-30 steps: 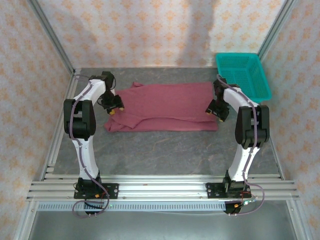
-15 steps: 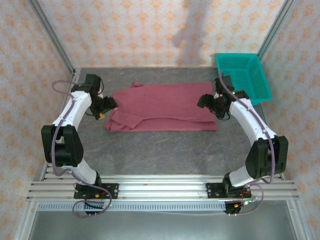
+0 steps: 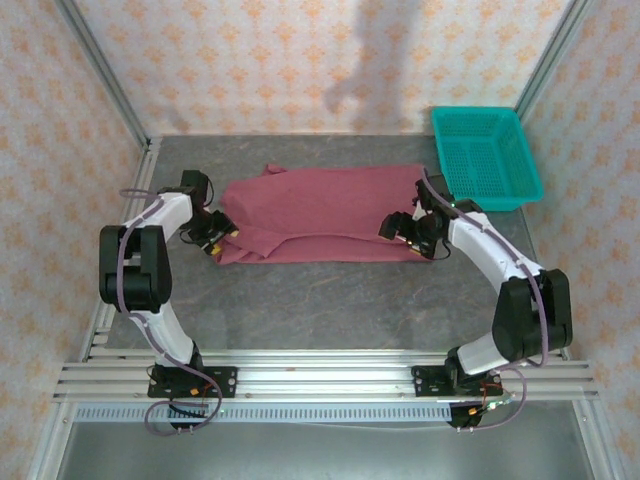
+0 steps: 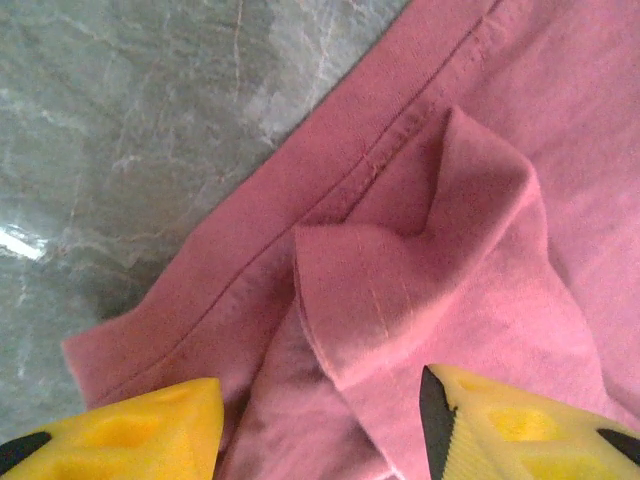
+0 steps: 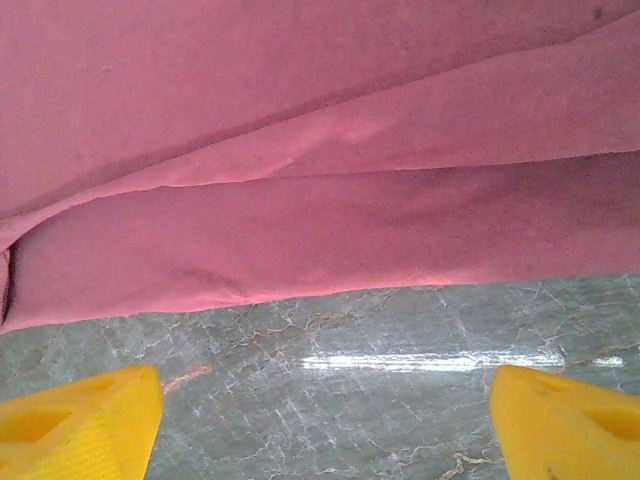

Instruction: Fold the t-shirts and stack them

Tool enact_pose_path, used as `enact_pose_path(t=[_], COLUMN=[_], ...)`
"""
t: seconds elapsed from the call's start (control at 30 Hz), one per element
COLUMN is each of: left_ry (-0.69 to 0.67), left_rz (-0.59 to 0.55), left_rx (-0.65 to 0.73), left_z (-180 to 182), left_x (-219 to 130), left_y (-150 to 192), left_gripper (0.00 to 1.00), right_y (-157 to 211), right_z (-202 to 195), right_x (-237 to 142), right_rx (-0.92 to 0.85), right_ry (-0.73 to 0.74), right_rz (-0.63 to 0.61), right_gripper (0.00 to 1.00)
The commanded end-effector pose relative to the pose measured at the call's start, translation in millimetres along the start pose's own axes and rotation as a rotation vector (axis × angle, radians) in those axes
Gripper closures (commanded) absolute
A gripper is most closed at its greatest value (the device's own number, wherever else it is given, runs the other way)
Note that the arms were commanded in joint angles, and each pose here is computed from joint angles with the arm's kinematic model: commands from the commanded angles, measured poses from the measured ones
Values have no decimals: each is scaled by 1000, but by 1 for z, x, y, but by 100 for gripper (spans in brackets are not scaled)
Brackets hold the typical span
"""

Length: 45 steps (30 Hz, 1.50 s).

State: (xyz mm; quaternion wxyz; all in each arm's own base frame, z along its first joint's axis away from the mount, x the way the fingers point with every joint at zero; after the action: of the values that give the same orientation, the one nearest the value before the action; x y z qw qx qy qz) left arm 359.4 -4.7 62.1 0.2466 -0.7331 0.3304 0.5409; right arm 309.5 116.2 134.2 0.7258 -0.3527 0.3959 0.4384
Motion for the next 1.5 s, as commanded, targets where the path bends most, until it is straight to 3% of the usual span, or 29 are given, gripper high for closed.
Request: enact_pose_path(t=[0.0,0.1,0.47,0.77,0.87,1.03,1.13,1.23,1.47], left_ry=[0,6,10,-85,-122,-117,-103,-76,57], left_rz=[-46,-59,-69,-41,-31,-51,-104,-157,-138], left_rx=[-26,-30,1,155,164,146,150,114,74], left_z=[-5,-7,-22,-34,-30,-31,-38,-42,-71], left_x=[4,8,1,-9,-6,-11,-32,-57,-61], left_y=[-15,-22,-37,-44,-45,-49,-49,-42,-12], left_gripper=[49,54,95,97,95,72,54,45,44], right_y=[1,3,13,17,17,20,23,24,24], right_z=[4,4,4,3,4,6,5,5,6], right_x=[-8,-6,8,19,22,24,24,25,27], right_rx=[-7,0,15,18,17,10,6,4,-3], right_ry=[-28,-34,-60,-59,-61,-64,-65,-64,-71], right_rz=[-29,-24,12,47,56,70,78,81,87], right_gripper=[15,15,15,16,16,16,16,16,16])
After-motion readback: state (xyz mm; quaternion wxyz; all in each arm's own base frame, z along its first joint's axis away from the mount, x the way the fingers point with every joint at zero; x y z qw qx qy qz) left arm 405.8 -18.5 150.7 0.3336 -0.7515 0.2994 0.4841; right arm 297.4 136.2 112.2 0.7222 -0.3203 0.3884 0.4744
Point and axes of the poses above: each hand's point on the last joint's axis, 136 mm out from that joint toward the fingers, its own x axis out along the fingers, its own z axis along the line the jaws close on, y = z × x, the point moved 2 cm from there along -x, back along the fingers, and after that the axes turned 3 degrees about x, right-handed, at the moved point
